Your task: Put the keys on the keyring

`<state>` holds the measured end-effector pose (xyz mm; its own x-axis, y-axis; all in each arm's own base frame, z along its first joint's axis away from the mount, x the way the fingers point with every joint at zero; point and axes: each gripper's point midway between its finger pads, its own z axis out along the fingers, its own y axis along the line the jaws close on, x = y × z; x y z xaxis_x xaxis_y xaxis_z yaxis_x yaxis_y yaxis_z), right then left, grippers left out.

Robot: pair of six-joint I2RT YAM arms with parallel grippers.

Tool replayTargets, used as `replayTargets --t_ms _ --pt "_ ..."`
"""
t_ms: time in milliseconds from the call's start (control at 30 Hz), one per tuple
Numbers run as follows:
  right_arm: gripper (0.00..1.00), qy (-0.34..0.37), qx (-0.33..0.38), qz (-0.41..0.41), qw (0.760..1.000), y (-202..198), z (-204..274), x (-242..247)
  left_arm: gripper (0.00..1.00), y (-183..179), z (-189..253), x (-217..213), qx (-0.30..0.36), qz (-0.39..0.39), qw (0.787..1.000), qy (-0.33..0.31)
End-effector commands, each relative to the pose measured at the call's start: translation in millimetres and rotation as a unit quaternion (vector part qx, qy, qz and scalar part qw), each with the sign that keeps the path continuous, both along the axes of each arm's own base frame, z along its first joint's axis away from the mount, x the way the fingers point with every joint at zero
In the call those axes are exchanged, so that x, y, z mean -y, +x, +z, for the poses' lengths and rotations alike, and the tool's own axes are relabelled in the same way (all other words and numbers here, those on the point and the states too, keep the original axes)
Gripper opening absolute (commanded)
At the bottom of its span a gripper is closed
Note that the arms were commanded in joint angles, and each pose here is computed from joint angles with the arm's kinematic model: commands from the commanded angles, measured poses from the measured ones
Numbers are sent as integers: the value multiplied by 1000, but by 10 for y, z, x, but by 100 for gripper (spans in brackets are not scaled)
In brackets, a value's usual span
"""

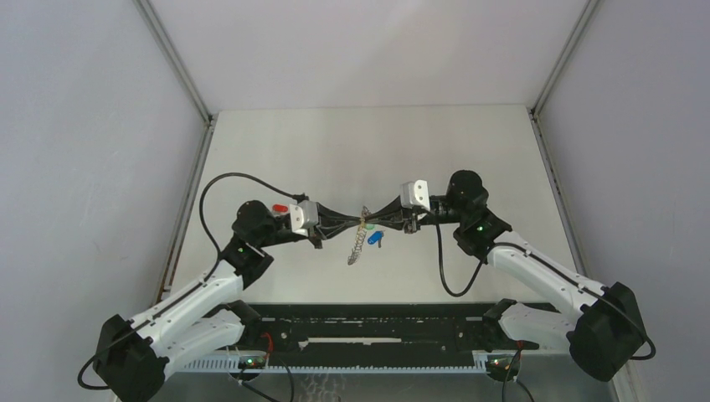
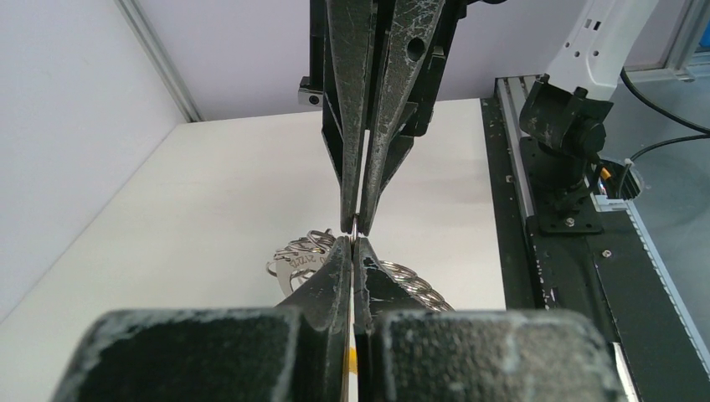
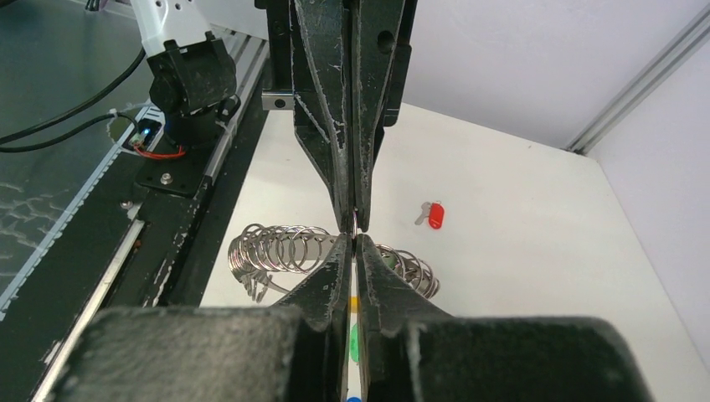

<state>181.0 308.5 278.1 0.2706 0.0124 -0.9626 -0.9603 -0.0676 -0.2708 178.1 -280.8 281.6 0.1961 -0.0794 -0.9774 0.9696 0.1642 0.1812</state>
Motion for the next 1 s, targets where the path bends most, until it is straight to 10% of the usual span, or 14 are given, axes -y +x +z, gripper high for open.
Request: replayTargets --t_ms 0,600,967 --pt "0 -2 13 -1 1000 13 94 -40 1 -44 332 -35 51 -1 998 -35" --pt "0 50 25 16 998 -70 379 -77 25 -9 247 -39 40 8 999 -28" --pt "0 62 30 13 998 -75 436 -44 17 21 227 -47 41 18 999 -26"
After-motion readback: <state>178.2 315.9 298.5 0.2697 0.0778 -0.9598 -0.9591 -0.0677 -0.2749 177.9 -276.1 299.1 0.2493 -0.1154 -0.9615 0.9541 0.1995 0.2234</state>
